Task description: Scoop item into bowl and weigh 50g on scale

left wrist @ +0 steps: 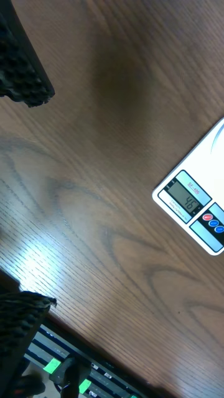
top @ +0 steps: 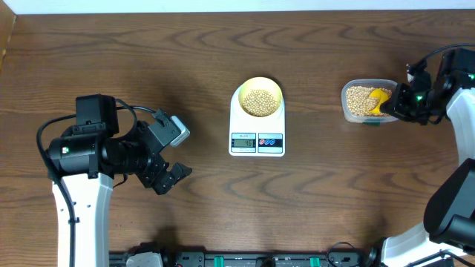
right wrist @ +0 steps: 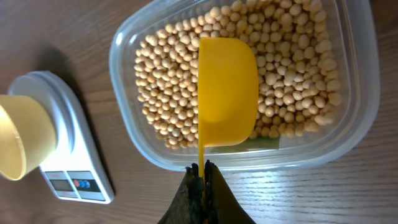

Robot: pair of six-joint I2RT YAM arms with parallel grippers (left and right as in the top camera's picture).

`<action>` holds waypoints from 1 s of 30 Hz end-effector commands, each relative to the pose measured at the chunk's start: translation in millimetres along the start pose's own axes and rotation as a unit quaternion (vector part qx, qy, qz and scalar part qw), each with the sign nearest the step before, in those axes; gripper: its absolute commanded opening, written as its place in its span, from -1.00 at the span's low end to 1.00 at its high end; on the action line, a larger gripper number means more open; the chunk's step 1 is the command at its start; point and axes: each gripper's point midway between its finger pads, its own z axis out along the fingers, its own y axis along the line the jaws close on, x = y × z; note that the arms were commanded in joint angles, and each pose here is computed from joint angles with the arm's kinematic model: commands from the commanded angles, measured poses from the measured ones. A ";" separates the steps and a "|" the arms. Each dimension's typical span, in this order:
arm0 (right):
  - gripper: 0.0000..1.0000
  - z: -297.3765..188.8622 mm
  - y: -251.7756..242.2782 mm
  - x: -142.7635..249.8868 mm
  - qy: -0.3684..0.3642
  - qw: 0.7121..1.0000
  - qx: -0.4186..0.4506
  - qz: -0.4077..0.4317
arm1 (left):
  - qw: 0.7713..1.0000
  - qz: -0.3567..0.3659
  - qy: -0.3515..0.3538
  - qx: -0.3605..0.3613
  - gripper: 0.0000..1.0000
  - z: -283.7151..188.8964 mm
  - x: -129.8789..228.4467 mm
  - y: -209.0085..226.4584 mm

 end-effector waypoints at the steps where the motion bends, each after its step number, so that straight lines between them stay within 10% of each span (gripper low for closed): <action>1: -0.98 -9.9 4.4 -5.4 -0.011 0.999 -0.045 0.015 | 1.000 0.008 0.003 0.001 0.96 1.5 2.6 0.4; 17: -0.97 -36.3 34.3 -13.0 -0.031 0.978 -0.205 0.033 | 1.000 0.008 0.003 0.002 0.96 1.5 2.6 0.3; 30: -0.97 -0.4 143.0 16.2 0.022 0.958 -0.265 -0.112 | 1.000 0.008 0.003 0.002 0.96 1.5 2.6 0.3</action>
